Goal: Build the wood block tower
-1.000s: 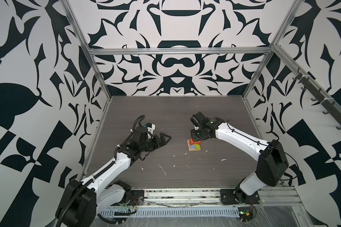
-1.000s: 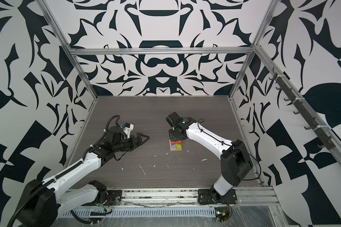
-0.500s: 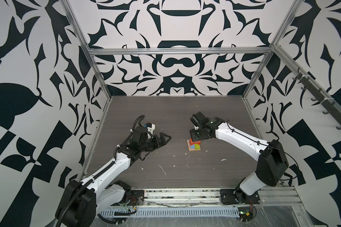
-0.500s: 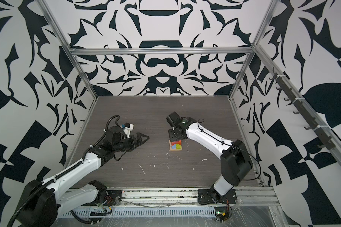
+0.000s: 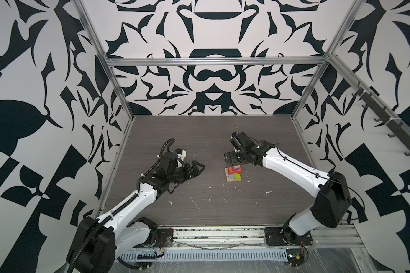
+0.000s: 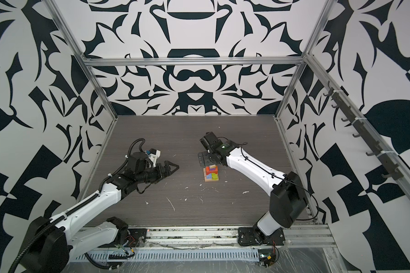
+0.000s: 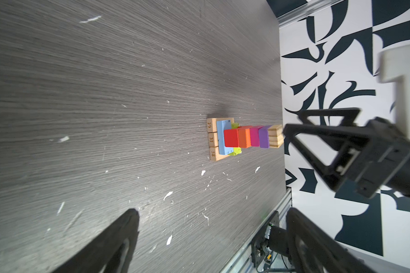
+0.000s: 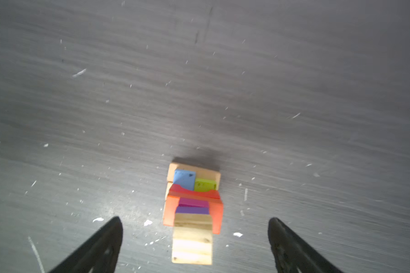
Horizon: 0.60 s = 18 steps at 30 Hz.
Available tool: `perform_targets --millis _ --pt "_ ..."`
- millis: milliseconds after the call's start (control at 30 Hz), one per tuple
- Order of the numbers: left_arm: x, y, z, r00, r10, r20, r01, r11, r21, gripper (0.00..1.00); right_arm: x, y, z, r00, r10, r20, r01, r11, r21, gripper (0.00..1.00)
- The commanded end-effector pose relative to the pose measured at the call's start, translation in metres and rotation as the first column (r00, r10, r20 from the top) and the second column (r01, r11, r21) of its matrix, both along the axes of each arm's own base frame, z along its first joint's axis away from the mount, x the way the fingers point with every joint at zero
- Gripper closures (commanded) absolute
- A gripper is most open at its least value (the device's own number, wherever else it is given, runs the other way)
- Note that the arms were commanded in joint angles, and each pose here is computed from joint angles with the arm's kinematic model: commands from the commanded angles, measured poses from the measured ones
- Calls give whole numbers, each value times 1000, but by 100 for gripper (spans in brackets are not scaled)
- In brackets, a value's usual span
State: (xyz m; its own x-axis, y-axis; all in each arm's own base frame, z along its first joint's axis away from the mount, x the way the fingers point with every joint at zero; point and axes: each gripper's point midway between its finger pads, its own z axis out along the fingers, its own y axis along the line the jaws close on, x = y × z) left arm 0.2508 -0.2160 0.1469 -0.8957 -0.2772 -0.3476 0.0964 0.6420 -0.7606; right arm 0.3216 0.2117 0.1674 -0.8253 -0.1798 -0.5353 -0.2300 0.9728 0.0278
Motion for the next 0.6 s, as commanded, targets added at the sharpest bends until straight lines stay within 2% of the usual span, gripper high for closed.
perform_targets --millis 0,233,367,567 --pt "4 5 14 999 0 45 -2 999 39 1 17 -19 47 979 -47 199 51 999 -15 1" --pt "15 24 40 988 41 147 -64 986 157 0 21 -60 77 929 -82 361 129 986 -109 1" --pt "23 32 62 974 14 228 -70 968 241 0 20 -91 79 887 -116 447 179 979 -101 1" --pt "48 64 81 944 88 317 -214 896 390 1 19 -142 75 840 -219 496 294 953 -78 1"
